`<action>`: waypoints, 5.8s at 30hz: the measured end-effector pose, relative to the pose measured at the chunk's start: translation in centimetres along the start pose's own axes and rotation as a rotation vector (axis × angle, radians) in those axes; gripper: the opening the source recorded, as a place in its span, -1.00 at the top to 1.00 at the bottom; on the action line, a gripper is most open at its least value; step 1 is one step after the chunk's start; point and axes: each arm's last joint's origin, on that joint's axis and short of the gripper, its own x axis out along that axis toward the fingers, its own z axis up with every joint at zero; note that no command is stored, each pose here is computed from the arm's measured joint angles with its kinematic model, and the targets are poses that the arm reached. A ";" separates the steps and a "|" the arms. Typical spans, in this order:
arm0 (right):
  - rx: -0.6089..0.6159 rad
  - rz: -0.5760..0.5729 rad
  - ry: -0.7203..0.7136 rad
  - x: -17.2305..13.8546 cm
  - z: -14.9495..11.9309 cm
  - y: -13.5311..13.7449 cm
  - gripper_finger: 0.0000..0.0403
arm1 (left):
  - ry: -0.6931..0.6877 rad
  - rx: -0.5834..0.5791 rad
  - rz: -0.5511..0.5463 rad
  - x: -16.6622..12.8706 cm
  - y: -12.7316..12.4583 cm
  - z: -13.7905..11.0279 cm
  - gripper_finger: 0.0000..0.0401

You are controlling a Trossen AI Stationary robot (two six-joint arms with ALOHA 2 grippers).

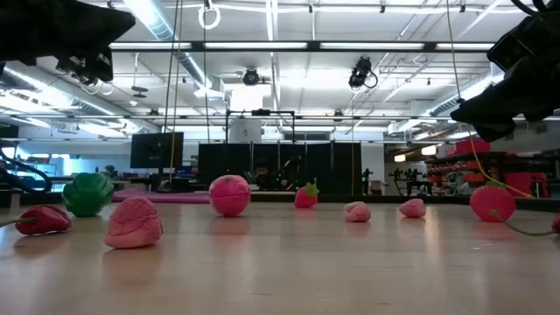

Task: Pick and placing Produce into tupperware
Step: Put the green bell pepper into the gray container

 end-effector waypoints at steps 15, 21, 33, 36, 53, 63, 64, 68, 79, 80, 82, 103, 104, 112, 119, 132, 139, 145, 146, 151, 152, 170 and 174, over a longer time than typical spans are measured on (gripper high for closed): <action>0.000 0.000 0.000 0.0 0.0 0.0 0.45 | 0.291 -0.069 0.004 -0.5 0.0 -3.0 0.09; 0.000 0.000 0.000 0.0 0.0 0.0 0.45 | 0.406 -0.039 0.022 -0.9 0.2 -4.2 -0.05; 0.000 0.000 0.000 0.0 0.0 0.0 0.45 | 0.368 0.089 -0.112 0.0 -0.6 -0.8 0.05; 0.000 0.000 0.000 0.0 0.0 0.0 0.45 | 0.386 0.145 -0.109 0.8 -1.0 2.5 0.03; 0.000 0.000 0.000 0.0 0.0 0.0 0.45 | 1.141 0.389 0.098 5.8 -3.4 8.5 0.03; 0.000 0.000 0.000 0.0 0.0 0.0 0.45 | 1.459 0.442 0.132 7.4 -4.7 1.5 0.03; 0.000 0.000 0.000 0.0 0.0 0.0 0.45 | 1.487 0.470 0.122 7.6 -4.9 0.9 0.03; 0.000 0.000 0.000 0.0 0.0 0.0 0.45 | 1.615 0.579 0.003 8.1 -5.4 -1.3 0.03; 0.000 0.000 0.000 0.0 0.0 0.0 0.45 | 1.781 0.914 -0.141 8.8 -5.6 -5.6 -0.07; 0.000 0.000 0.000 0.0 0.0 0.0 0.46 | 1.784 0.920 -0.139 8.8 -5.6 -5.8 -0.08; 0.000 0.000 0.000 0.0 0.0 0.0 0.45 | 1.798 0.922 -0.135 8.9 -5.5 -6.2 -0.11; 0.000 0.000 0.000 0.0 0.0 0.0 0.45 | 1.677 1.069 -0.315 10.2 -6.1 -7.3 -0.29; -0.001 0.000 0.000 0.0 0.0 0.0 0.45 | 1.666 1.065 -0.314 10.2 -6.2 -7.4 -0.29; 0.000 0.000 0.000 0.0 0.0 0.0 0.45 | 1.622 1.046 -0.308 10.6 -6.4 -7.5 -0.30; 0.000 0.000 0.000 0.0 0.0 0.0 0.45 | 1.578 0.961 -0.326 11.1 -6.8 -7.7 -0.27; 0.000 0.000 0.000 0.0 0.0 0.0 0.45 | 1.519 0.846 -0.271 11.6 -7.2 -7.8 -0.17; 0.000 0.000 0.000 0.0 0.0 0.0 0.45 | 1.513 0.769 -0.197 11.7 -7.2 -7.7 -0.05; 0.000 0.000 0.000 0.0 0.0 0.0 0.45 | 1.512 0.737 -0.164 11.7 -7.2 -7.7 0.01; 0.000 0.000 0.000 0.0 0.0 0.0 0.45 | 1.512 0.736 -0.163 11.7 -7.2 -7.7 0.01; 0.000 0.000 0.000 0.0 0.0 0.0 0.45 | 1.521 0.715 -0.143 12.0 -7.4 -7.2 -0.03; 0.000 0.000 0.000 0.0 0.0 0.0 0.46 | 1.517 0.704 -0.135 12.3 -7.5 -6.9 -0.03; 0.000 0.000 0.000 0.0 0.0 0.0 0.46 | 1.726 0.321 0.103 13.6 -11.3 2.0 0.02; 0.000 0.000 0.000 0.0 0.0 0.0 0.45 | 1.814 0.070 0.154 12.8 -13.4 3.9 0.04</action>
